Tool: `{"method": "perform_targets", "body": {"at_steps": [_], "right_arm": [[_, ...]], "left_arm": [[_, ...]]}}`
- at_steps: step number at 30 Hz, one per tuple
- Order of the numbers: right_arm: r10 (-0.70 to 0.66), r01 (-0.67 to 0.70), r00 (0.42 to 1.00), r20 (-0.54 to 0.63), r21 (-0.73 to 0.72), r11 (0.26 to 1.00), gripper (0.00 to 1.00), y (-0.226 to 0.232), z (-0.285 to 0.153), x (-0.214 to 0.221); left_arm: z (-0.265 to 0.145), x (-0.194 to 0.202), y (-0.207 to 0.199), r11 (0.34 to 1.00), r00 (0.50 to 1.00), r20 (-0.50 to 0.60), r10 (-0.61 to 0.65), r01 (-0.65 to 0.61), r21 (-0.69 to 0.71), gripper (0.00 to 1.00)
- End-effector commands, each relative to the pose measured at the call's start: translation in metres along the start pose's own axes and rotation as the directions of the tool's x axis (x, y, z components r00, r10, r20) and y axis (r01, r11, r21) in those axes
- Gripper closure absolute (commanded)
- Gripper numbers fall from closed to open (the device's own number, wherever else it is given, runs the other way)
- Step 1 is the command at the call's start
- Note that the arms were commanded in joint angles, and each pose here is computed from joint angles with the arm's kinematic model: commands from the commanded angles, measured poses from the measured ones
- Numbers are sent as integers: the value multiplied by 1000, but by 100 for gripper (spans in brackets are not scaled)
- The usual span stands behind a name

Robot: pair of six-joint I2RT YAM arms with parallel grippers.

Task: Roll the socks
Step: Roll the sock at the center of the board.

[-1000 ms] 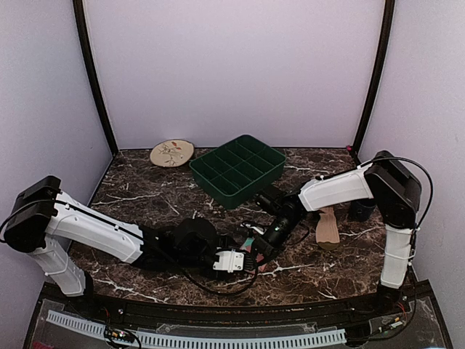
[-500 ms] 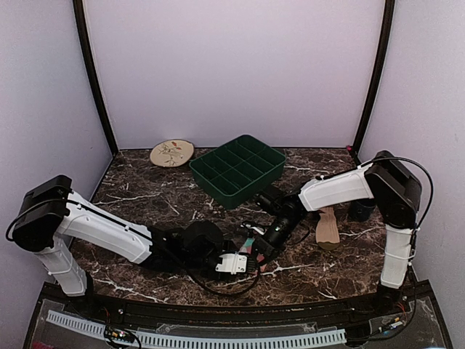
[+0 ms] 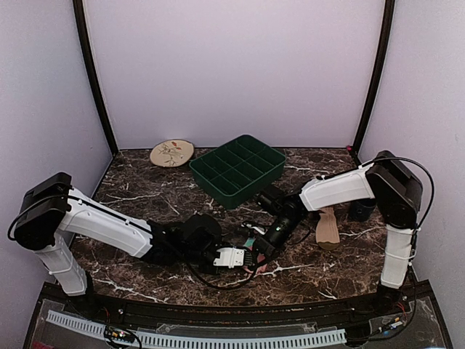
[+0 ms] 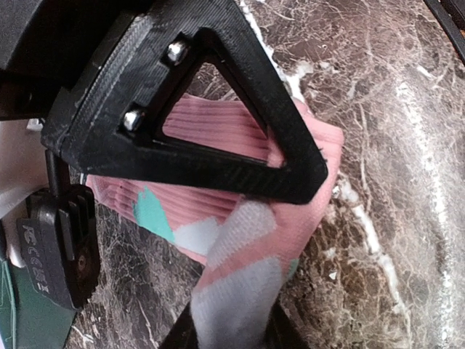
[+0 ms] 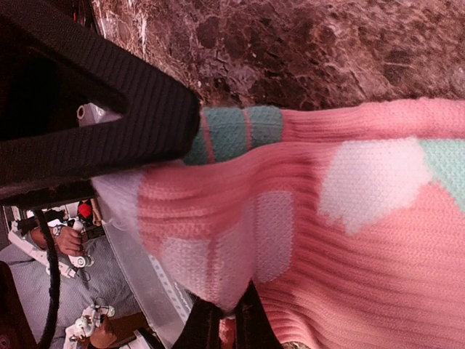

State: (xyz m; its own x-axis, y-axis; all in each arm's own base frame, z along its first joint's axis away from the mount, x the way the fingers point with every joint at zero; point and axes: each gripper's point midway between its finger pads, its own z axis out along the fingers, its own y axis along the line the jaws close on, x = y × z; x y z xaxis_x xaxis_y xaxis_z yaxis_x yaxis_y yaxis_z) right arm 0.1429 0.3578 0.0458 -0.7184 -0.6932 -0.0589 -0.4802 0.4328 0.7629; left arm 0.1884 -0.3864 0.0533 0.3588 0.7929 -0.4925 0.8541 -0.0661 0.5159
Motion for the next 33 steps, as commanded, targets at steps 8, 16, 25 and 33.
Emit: {"method": "perform_targets", "body": {"at_steps": [8,16,25,33], "right_arm": [[4,-5,1000,-8,-19,1000,100,5,-5,-1],[12,-12,1000,-7,6,1000,96,3,-6,-4],[22,-24,1000,22,85,996,75,-4,-12,-8],[66,-72,994,82,65,995,58,-4,-16,1]], "left_arm": [[-12,-17,-5,990,998,52,-35,28,137,92],[-18,-28,-17,959,996,55,-74,56,278,100],[-12,-27,-39,903,991,-4,-131,121,412,100],[-10,-23,-42,881,983,-17,-182,171,441,100]]}}
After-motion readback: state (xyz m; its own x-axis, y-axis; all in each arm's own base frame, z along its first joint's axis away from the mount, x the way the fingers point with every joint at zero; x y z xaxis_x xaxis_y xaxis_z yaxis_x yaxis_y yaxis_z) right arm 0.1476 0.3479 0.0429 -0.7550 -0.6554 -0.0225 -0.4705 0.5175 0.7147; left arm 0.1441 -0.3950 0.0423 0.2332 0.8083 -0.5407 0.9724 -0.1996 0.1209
